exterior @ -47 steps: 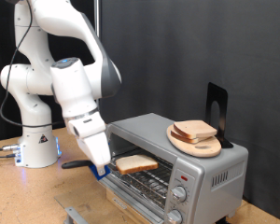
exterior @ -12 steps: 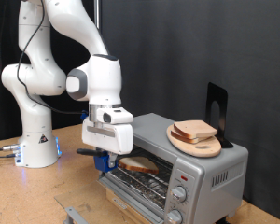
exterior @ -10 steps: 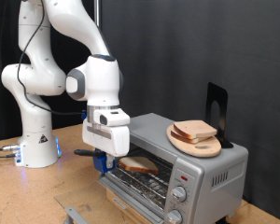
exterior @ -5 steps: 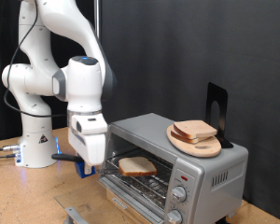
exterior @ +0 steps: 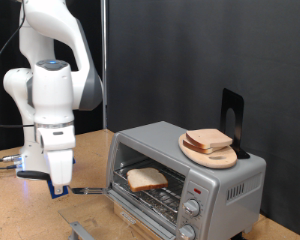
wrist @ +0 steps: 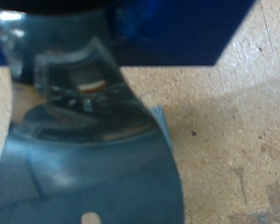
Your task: Make a piece of toast with the oven
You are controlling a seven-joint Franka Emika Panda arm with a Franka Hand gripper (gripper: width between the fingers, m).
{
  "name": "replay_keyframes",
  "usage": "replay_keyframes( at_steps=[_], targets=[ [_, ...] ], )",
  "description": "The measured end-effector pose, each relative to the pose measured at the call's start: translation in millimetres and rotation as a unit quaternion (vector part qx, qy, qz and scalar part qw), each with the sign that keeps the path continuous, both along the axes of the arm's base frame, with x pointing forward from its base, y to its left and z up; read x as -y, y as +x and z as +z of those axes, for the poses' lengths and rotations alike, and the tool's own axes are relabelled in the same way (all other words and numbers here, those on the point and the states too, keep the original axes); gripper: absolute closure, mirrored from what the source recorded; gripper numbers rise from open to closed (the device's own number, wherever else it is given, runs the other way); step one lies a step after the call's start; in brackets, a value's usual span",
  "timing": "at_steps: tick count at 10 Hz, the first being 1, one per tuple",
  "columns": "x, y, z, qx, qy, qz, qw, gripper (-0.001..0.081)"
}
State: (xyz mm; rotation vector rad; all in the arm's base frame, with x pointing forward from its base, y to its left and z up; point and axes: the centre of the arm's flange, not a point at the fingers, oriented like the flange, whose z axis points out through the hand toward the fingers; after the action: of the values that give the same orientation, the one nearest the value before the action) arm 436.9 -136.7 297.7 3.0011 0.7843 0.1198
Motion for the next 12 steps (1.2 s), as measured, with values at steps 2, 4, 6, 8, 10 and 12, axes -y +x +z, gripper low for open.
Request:
replay_keyframes(
  at_steps=[2,4,6,8,10,12],
  targets=[
    [31,-0.7,-1,0.022,0.065,-0.033,0.9971,0.0413],
    [45,1.6,-7,0.009,0.103,-0.064,0.9926,0.0413],
    [46,4.5,-9,0.001,0.112,-0.071,0.9912,0.0413],
    [41,5.8,-11,0.003,0.096,-0.066,0.9932,0.0413],
    [25,9.3,-14,0.006,0.086,-0.071,0.9938,0.0413],
    [0,12.7,-19,0.012,0.09,-0.066,0.9937,0.0413]
  ],
)
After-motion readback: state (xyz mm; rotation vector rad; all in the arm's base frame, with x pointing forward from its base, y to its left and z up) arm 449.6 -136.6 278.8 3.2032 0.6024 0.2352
